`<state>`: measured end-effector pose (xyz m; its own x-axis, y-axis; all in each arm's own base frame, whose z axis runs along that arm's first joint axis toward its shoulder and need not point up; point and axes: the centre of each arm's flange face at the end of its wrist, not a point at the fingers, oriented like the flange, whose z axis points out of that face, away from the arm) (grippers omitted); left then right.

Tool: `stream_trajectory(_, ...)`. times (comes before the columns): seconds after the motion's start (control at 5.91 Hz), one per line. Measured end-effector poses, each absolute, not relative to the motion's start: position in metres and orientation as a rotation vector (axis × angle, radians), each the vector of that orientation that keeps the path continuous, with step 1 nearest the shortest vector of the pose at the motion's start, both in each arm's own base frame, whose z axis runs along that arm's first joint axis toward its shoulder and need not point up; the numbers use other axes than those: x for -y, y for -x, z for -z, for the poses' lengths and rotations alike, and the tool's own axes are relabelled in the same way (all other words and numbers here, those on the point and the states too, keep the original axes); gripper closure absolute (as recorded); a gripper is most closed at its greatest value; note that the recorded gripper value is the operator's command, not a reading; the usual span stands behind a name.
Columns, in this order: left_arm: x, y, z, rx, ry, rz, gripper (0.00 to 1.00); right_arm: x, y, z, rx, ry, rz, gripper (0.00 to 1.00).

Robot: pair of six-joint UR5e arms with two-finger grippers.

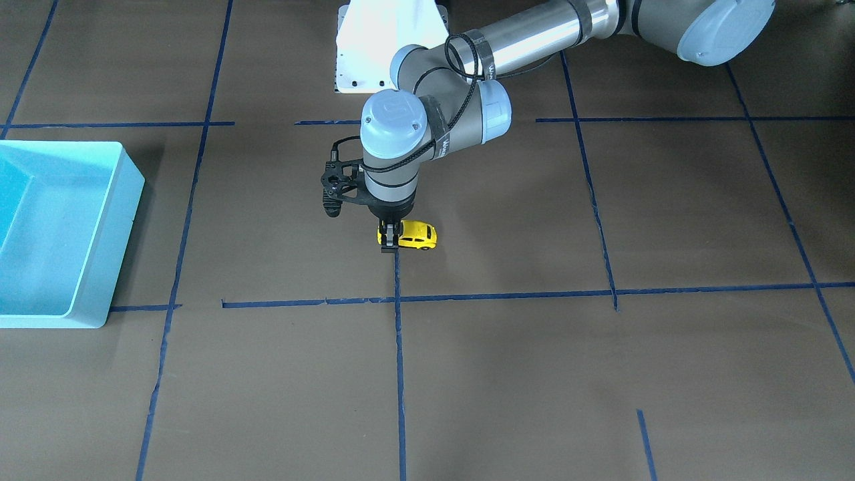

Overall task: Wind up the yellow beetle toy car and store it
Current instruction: 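Lower the left gripper onto the car and grip it against the table, then drag the car backward along the table with the left gripper to wind it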

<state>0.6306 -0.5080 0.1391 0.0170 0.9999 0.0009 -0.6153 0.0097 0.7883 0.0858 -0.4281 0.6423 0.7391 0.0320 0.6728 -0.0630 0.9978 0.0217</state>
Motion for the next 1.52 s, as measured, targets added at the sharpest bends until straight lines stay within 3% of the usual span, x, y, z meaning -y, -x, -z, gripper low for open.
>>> stream_trajectory(1.52,0.506,-0.645,-0.17,-0.772,-0.812,-1.418,1.0,0.428,-0.086,-0.642,0.737,-0.044,-0.052,0.0)
